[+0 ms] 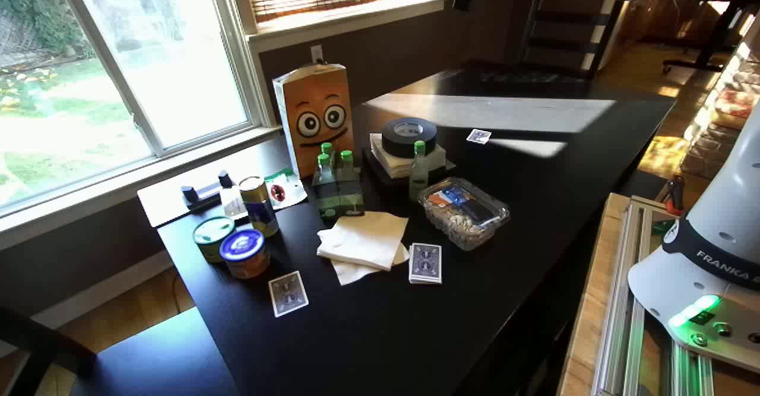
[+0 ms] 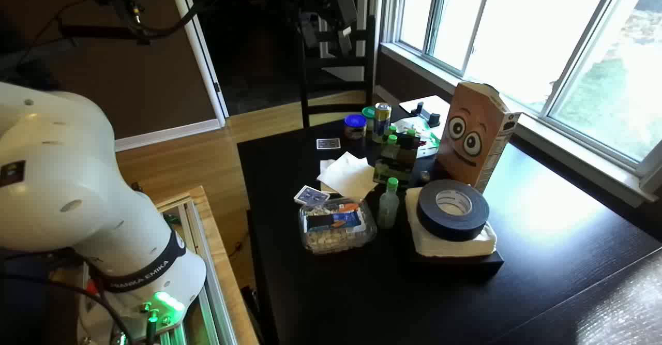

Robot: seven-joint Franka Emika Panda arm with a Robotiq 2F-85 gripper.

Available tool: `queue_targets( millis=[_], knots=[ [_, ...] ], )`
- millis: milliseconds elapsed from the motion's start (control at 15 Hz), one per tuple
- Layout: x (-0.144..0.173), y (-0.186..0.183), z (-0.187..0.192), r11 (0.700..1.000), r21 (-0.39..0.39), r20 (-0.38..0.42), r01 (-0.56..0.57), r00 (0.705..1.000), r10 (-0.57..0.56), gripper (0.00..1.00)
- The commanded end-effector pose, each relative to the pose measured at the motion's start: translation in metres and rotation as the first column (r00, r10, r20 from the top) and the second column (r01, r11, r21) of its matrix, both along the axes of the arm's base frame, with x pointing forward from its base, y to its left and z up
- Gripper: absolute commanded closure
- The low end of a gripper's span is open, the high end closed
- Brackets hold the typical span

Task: Put the glass bottle in the box.

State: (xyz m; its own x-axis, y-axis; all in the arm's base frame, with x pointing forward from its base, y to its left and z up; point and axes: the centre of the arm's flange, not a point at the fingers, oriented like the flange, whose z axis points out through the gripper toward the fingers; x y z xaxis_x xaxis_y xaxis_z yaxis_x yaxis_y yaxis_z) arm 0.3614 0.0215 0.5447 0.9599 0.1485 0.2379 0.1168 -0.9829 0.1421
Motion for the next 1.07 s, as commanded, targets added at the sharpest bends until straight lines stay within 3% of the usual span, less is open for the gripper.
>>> queue_targets(
  millis=[0, 67, 267, 533, 733, 1000],
  knots=[
    [0.0, 0.0, 0.0, 1.0, 0.0, 0.0, 0.0, 1.0, 0.0, 0.0],
    [0.0, 0.0, 0.0, 1.0, 0.0, 0.0, 0.0, 1.0, 0.0, 0.0],
    [0.025, -0.022, -0.031, 0.989, 0.021, -0.05, 0.145, 0.988, -0.144, 0.0],
    [0.067, -0.057, -0.104, 0.94, 0.062, -0.097, 0.334, 0.94, -0.328, 0.0],
    [0.088, -0.065, -0.169, 0.908, 0.108, -0.225, 0.405, 0.9, -0.375, 0.0],
    [0.106, -0.074, -0.234, 0.869, 0.069, -0.246, 0.49, 0.852, -0.462, 0.0]
  ],
)
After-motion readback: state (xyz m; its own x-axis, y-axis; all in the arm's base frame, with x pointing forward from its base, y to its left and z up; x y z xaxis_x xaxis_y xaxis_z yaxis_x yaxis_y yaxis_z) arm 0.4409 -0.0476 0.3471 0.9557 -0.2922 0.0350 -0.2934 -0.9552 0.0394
